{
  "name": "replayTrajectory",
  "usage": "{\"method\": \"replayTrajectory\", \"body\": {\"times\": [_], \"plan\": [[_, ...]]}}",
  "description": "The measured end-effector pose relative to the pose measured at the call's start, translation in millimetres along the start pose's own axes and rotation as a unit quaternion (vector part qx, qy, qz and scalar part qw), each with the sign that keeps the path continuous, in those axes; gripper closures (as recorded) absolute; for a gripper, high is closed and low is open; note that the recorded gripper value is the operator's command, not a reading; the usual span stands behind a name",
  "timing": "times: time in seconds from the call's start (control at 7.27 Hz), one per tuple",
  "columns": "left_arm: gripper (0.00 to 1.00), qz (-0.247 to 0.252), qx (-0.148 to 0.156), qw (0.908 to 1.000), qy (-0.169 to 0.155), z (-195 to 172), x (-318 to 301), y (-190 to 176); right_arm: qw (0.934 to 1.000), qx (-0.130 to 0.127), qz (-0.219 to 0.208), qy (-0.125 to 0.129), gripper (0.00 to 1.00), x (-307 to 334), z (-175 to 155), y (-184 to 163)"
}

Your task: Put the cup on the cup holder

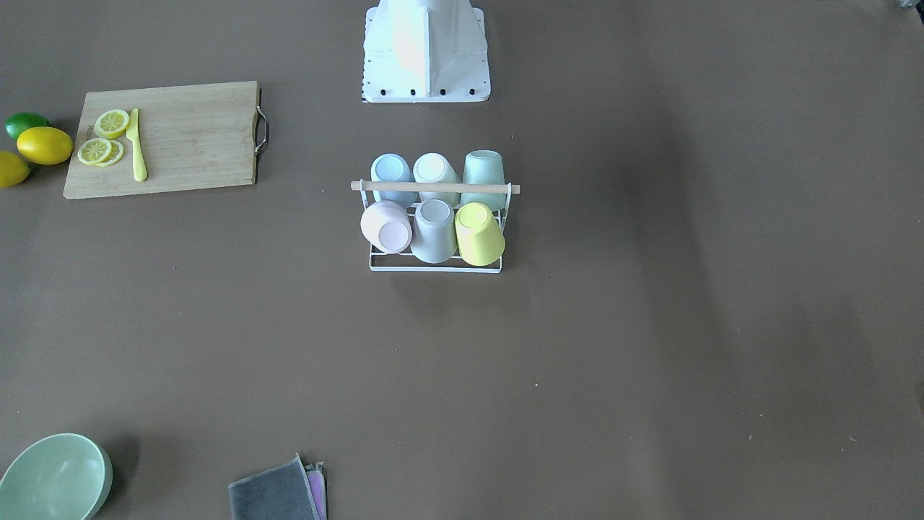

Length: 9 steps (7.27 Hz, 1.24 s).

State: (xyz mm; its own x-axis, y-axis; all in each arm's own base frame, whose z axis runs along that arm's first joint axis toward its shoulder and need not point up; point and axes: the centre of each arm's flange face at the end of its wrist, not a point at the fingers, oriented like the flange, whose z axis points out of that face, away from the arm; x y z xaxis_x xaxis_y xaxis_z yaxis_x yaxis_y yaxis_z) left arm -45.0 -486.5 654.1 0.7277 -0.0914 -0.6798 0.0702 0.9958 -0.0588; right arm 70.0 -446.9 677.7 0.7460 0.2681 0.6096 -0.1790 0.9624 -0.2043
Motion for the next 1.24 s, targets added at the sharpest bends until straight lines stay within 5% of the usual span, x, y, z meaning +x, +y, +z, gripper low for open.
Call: {"method": "replayTrajectory", "body": {"times": [1.24], "plan": [[0.02, 0.0, -0.001, 1.0, -0.003, 1.7, -0.9, -1.1, 0.9999, -0.002, 0.003, -0.014, 0.0, -2.8, -0.7, -1.1]]}}
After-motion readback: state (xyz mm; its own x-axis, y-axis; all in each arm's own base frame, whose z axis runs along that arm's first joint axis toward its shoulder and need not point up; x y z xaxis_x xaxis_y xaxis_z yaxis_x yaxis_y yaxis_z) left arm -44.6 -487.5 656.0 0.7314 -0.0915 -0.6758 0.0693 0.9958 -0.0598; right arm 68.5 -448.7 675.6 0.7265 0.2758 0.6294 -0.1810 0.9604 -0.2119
